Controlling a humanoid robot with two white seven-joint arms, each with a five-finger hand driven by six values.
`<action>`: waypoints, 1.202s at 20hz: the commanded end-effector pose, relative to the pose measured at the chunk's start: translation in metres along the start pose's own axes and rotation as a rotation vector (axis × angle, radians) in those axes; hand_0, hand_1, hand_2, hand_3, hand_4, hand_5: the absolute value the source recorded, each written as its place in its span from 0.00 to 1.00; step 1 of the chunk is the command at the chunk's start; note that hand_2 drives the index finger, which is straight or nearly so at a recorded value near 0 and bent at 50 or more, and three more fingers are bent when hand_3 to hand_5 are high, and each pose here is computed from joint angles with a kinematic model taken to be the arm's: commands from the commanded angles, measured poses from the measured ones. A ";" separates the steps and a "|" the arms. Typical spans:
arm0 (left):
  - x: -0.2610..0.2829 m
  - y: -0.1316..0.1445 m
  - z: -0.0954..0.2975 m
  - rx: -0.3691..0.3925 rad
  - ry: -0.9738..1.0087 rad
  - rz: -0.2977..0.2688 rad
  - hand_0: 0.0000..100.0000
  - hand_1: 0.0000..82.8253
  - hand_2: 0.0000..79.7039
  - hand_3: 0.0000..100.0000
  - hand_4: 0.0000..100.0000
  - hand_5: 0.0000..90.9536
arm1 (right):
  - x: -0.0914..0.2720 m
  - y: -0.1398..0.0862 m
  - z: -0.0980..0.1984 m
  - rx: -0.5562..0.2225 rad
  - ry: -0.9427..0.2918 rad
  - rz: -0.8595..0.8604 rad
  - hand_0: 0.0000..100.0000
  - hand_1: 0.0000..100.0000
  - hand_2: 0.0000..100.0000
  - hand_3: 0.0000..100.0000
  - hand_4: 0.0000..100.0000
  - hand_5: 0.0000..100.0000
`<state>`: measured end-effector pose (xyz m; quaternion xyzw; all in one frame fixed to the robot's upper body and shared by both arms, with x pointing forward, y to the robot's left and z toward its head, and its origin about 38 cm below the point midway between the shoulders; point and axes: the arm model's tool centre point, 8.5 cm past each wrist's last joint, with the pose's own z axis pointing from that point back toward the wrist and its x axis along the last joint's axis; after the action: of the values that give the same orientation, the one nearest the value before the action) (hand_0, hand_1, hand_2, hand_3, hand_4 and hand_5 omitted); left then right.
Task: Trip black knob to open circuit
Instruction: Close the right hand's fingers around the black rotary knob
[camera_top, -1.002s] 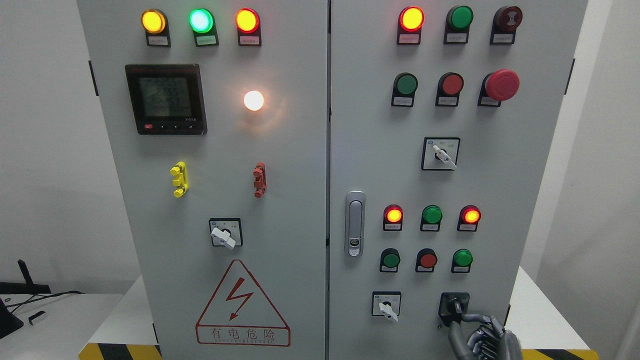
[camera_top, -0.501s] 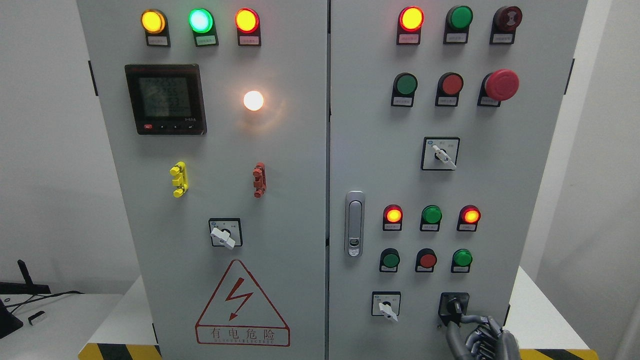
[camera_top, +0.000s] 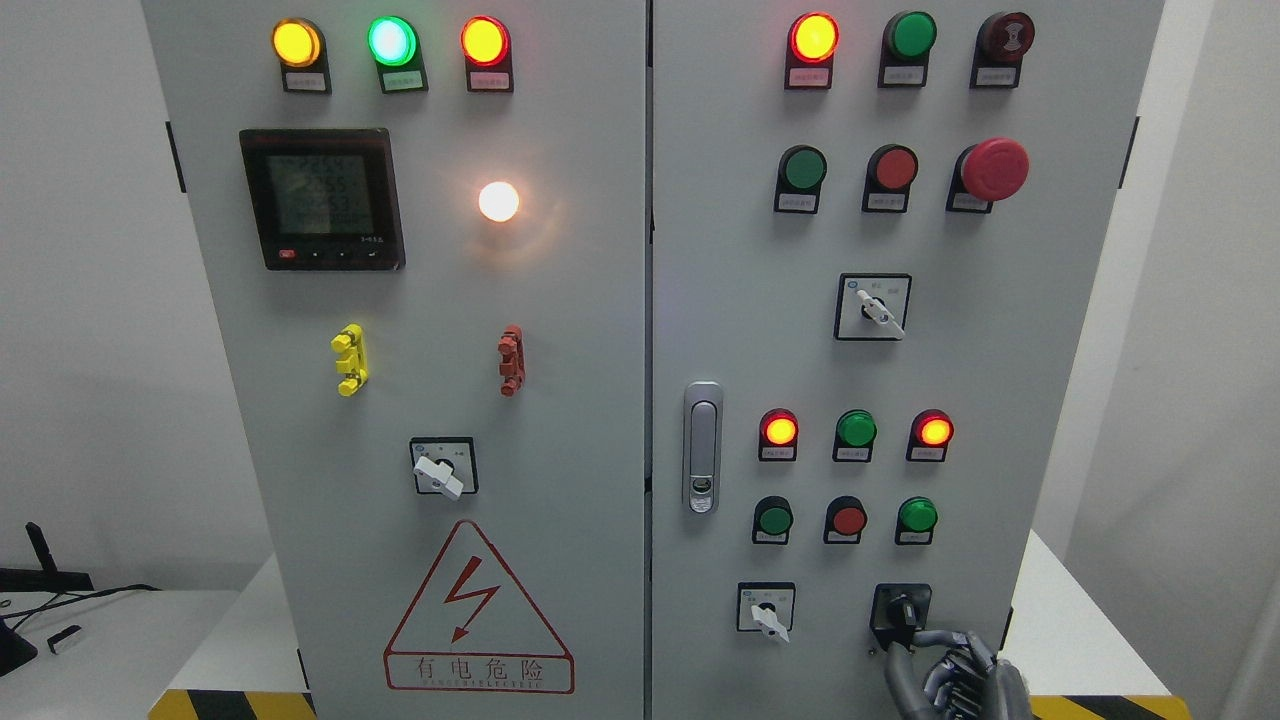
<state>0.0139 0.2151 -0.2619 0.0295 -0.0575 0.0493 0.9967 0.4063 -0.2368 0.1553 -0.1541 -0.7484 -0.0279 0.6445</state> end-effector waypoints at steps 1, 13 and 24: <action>0.000 0.001 0.000 0.002 0.001 0.004 0.12 0.47 0.00 0.00 0.00 0.00 | -0.003 -0.004 -0.003 -0.008 0.007 0.001 0.41 0.74 0.52 0.92 0.99 1.00; 0.000 0.000 0.000 0.000 0.001 0.005 0.12 0.47 0.00 0.00 0.00 0.00 | -0.006 -0.001 -0.004 -0.001 0.017 0.002 0.41 0.74 0.52 0.92 0.99 1.00; 0.000 0.000 0.000 0.002 0.001 0.004 0.12 0.47 0.00 0.00 0.00 0.00 | 0.000 0.002 -0.008 0.003 0.001 0.000 0.41 0.74 0.52 0.92 0.99 1.00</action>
<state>0.0139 0.2150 -0.2619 0.0294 -0.0576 0.0493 0.9967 0.4123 -0.2322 0.1550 -0.1480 -0.7481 -0.0206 0.6465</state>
